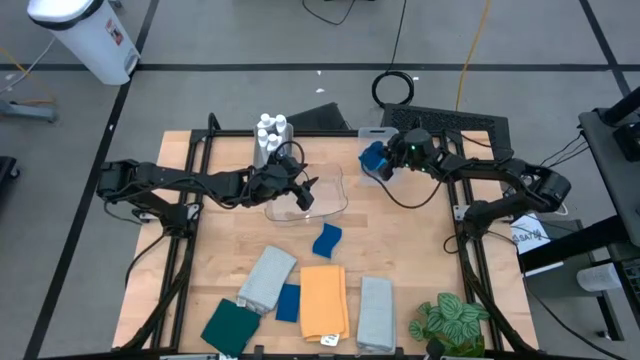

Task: Pick & Place Kitchen Items
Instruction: Put the blue sponge into the white bin

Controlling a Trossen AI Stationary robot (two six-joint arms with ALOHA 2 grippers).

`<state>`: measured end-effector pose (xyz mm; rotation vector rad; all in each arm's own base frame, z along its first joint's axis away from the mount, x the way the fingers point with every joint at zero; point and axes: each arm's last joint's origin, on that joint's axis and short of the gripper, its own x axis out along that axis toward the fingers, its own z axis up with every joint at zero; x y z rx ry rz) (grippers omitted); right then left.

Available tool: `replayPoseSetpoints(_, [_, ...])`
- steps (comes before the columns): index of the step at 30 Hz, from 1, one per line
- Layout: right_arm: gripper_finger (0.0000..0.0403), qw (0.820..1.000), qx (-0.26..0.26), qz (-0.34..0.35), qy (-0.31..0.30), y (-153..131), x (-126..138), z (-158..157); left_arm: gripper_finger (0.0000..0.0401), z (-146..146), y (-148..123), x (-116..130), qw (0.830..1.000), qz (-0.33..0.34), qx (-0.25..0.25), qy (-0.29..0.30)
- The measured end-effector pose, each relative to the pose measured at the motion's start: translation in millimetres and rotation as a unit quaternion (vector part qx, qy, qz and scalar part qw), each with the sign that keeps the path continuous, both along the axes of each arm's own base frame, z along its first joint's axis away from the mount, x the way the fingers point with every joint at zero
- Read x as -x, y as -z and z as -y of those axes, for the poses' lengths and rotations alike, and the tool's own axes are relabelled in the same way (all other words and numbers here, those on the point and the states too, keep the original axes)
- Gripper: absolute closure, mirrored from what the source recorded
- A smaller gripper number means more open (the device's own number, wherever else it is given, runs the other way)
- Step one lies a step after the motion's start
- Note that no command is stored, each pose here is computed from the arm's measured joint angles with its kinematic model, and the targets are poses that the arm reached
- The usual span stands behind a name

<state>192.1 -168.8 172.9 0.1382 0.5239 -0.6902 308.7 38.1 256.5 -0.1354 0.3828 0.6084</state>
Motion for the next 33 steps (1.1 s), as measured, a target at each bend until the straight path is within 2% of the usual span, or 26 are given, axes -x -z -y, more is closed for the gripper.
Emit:
replayPoseSetpoints(13, [0.0399,0.999,0.027,-0.009,-0.018,-1.8,-2.0,-0.7,0.0153,0.0,0.1,0.1,1.000,-0.003,-0.003,0.002])
replayPoseSetpoints(23, [0.0399,0.998,0.058,0.025,-0.028,-17.7,-3.5,-6.7,0.0153,0.0,0.1,0.0,1.000,-0.007,-0.008,0.005])
replayPoseSetpoints(33, [0.0399,0.999,0.014,-0.030,-0.033,-14.1,7.5,-15.9,0.0153,0.0,0.0,0.0,1.000,-0.007,-0.009,0.005])
